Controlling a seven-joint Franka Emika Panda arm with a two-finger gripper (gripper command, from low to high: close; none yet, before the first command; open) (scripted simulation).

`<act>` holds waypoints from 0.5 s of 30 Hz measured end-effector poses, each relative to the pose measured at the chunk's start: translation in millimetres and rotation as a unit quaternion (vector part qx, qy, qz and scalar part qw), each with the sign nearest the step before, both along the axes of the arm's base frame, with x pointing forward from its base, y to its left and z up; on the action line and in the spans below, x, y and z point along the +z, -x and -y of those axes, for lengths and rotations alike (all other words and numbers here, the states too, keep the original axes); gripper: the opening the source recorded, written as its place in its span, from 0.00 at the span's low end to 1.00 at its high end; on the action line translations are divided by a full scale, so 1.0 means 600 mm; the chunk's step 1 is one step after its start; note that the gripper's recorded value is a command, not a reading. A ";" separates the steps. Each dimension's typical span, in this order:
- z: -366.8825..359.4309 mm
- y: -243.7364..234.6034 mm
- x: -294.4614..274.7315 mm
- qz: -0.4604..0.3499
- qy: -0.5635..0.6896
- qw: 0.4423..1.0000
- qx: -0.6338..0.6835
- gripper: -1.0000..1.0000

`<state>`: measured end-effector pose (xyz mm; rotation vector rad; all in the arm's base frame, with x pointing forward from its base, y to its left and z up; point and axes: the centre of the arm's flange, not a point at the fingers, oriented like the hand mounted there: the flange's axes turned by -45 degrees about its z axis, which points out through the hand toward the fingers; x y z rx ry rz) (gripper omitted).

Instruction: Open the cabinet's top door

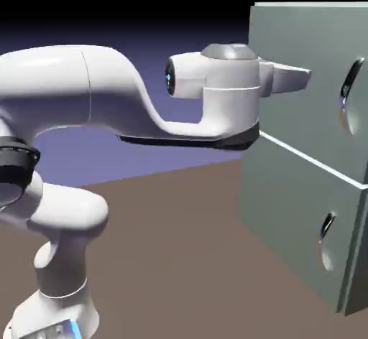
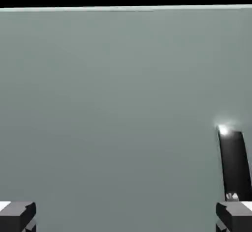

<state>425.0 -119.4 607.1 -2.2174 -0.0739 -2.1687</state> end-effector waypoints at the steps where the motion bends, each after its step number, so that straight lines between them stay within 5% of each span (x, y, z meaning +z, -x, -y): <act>1: 0.010 -0.005 -0.006 0.002 -0.001 1.000 -0.001 0.50; 15: 0.099 -0.116 -0.076 0.011 -0.004 1.000 -0.010 0.50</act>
